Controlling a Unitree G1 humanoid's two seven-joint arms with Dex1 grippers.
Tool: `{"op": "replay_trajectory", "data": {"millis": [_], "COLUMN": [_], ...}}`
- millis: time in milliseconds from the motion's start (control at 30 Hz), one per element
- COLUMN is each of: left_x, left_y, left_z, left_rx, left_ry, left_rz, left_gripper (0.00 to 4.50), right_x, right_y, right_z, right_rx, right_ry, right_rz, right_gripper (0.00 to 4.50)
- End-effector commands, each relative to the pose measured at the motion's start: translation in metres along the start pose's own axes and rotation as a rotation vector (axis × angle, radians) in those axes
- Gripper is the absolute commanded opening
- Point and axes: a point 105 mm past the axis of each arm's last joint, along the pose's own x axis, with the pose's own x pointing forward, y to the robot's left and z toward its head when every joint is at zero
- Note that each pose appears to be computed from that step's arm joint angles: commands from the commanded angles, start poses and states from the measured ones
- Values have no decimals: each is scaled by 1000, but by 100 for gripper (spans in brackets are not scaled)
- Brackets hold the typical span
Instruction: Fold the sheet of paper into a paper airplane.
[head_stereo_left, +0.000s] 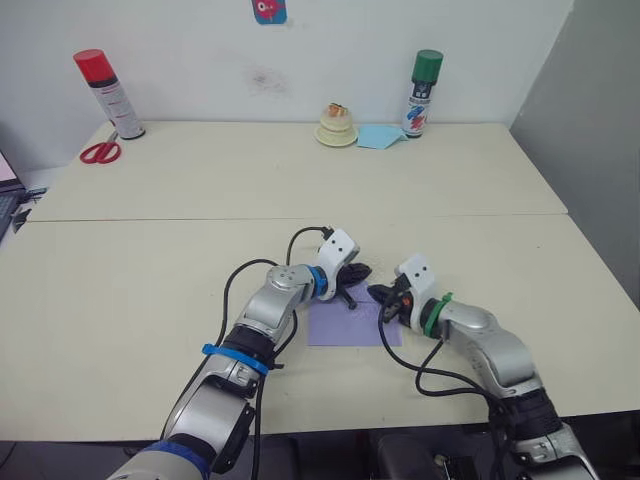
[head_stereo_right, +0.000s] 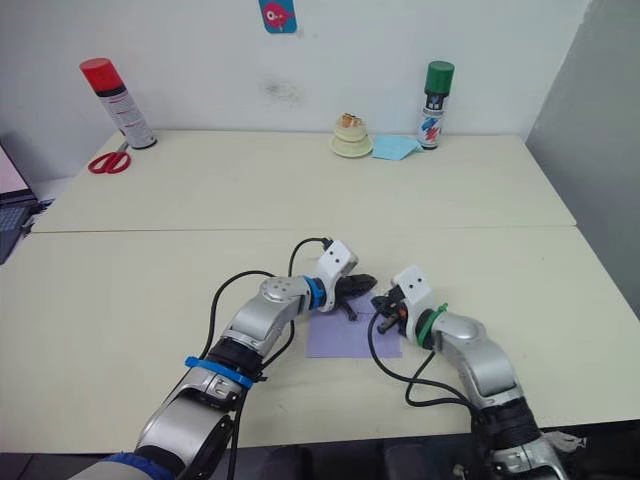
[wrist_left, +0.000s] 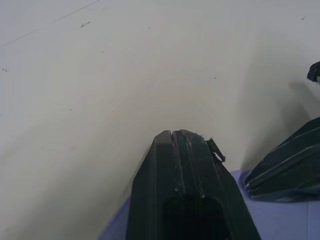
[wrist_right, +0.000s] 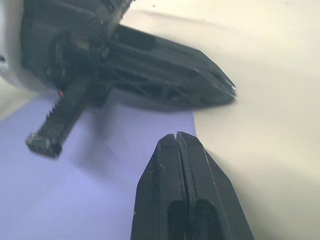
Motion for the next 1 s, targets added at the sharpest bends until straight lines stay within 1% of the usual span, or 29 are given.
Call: {"op": "replay_trajectory", "data": {"millis": [33,200,267,333,400,433,500,533,600,700,767,933,1000], "left_x": [-9,-7,-6,-5,-4,-4,-3,-3,-2,-2,-1,-6,-15], "left_y": [17,18,18,18,18,18,18,18,18,18,19,25,37], "left_z": [-36,-35,-34,-33,-32,-31,-31,-31,-30,-30,-29,-30,-34], "left_rx": [-39,-36,-34,-33,-32,-31,-28,-27,-24,-16,-14,-19,-34], "left_ry": [124,121,119,117,115,114,113,114,114,116,115,117,122], "left_rz": [89,85,84,83,80,78,76,74,72,69,70,100,151], "left_gripper": [0,0,0,0,0,0,0,0,0,0,0,0,0], "right_x": [-21,-38,-41,-41,-40,-39,-33,-29,-16,-1,3,5,5], "right_y": [-23,-26,-22,-13,-5,-3,1,2,3,1,-1,2,5], "right_z": [-30,-35,-22,3,21,28,34,35,30,8,-1,-13,-16], "right_rx": [50,54,62,63,45,40,17,3,-47,-95,-110,-120,-126], "right_ry": [108,111,25,-120,-228,-264,-292,-293,-239,-100,-48,9,21], "right_rz": [-104,-117,-89,-21,28,37,51,53,51,44,44,71,87], "right_gripper": [3,3,3,3,3,3,3,3,3,3,3,3,3]}}
